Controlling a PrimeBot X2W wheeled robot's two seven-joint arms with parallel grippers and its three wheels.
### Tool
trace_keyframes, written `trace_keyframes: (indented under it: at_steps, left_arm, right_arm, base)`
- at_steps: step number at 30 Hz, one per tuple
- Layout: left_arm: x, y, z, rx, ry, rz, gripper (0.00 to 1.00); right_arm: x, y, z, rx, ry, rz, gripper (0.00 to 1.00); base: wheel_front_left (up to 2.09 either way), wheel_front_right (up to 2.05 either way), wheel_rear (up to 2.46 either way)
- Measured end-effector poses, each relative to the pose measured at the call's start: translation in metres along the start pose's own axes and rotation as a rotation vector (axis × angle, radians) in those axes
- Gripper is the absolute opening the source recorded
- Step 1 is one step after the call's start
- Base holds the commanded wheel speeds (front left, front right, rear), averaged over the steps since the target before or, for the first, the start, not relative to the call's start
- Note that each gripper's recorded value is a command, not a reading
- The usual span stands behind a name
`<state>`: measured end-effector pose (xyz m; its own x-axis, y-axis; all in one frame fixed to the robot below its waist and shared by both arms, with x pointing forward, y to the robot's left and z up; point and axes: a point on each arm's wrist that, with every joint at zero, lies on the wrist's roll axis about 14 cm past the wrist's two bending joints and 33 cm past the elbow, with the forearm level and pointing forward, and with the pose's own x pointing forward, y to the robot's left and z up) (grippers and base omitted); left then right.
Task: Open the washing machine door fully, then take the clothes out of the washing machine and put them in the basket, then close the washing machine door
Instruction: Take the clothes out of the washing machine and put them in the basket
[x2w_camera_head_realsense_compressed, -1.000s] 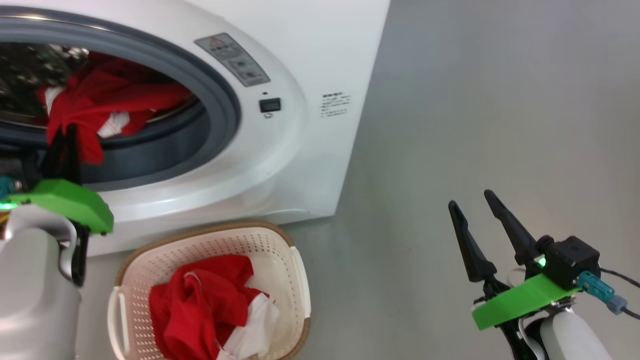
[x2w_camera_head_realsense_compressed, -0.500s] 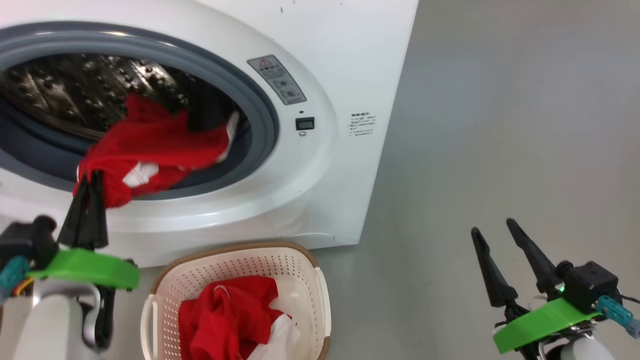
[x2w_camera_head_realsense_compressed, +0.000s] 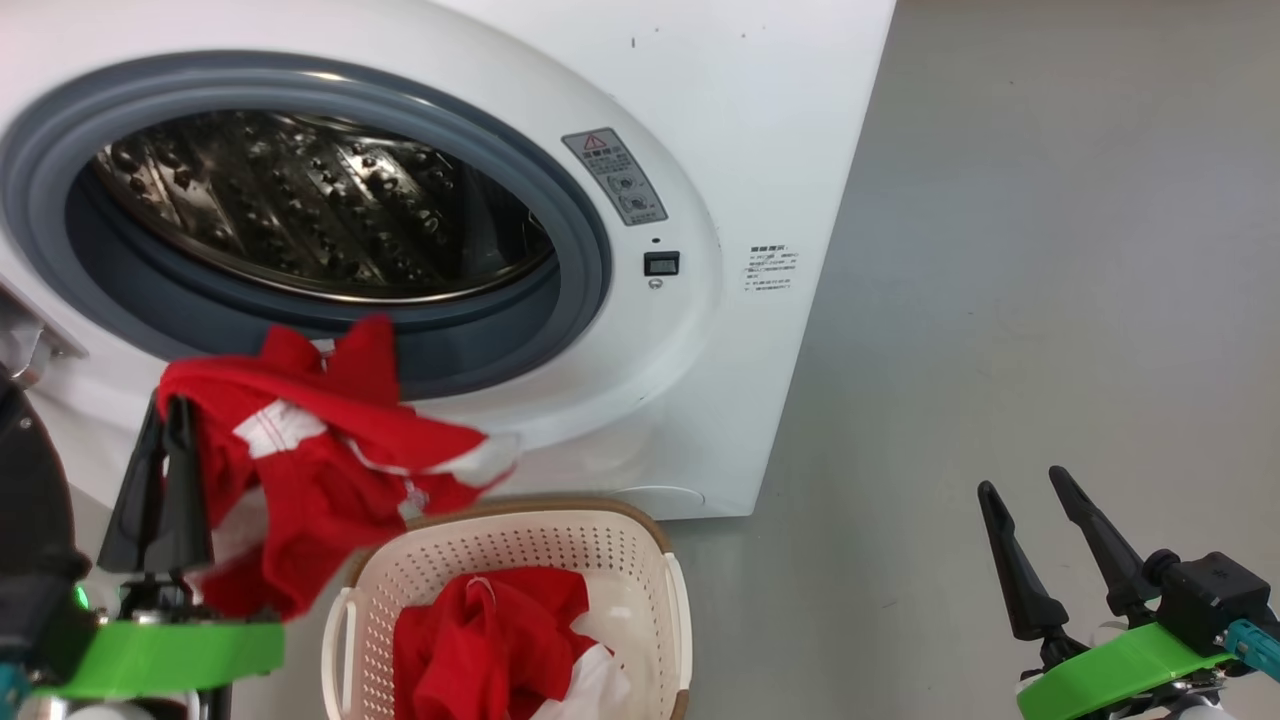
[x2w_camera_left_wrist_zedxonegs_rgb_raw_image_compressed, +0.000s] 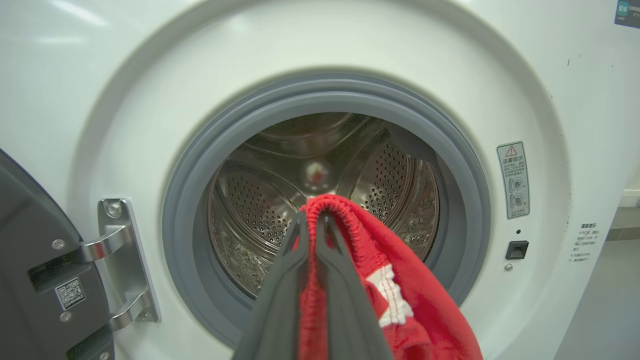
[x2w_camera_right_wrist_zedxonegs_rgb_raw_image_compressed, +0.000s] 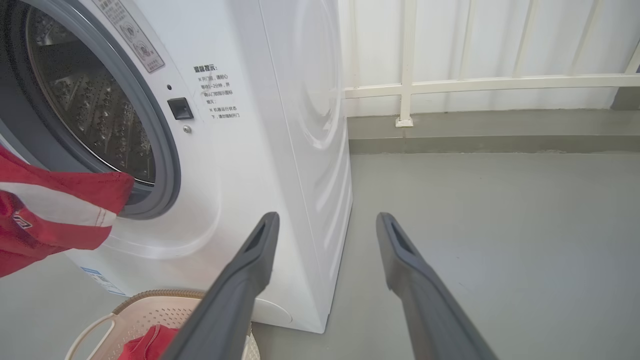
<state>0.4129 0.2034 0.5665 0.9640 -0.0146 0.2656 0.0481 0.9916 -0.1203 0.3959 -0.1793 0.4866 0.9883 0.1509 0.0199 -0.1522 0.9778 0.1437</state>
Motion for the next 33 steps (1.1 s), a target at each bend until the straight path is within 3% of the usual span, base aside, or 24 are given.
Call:
trace_keyframes:
  at_steps: [7,15,23,33]
  left_arm:
    - [-0.017,-0.008,0.009,0.008,-0.012,-0.021,0.00]
    - [-0.045,-0.038,-0.065,-0.064,0.222,-0.067,0.00]
    - [-0.069,-0.046,-0.144,-0.061,0.481,-0.101,0.00]
    - [-0.075,-0.070,-0.212,-0.040,0.698,-0.205,0.00]
  right_arm:
    - [0.001,0.001,0.003,-0.008,-0.006,0.010,1.00]
    - [-0.001,0.001,-0.005,-0.004,0.017,0.007,1.00]
    - [0.002,-0.002,-0.015,0.002,0.043,0.001,1.00]
    - [0.013,-0.008,-0.021,0.018,0.049,-0.028,1.00]
  base:
    - [0.00,0.00,0.00]
    - [0.00,0.00,0.00]
    - [0.00,0.00,0.00]
    - [0.00,0.00,0.00]
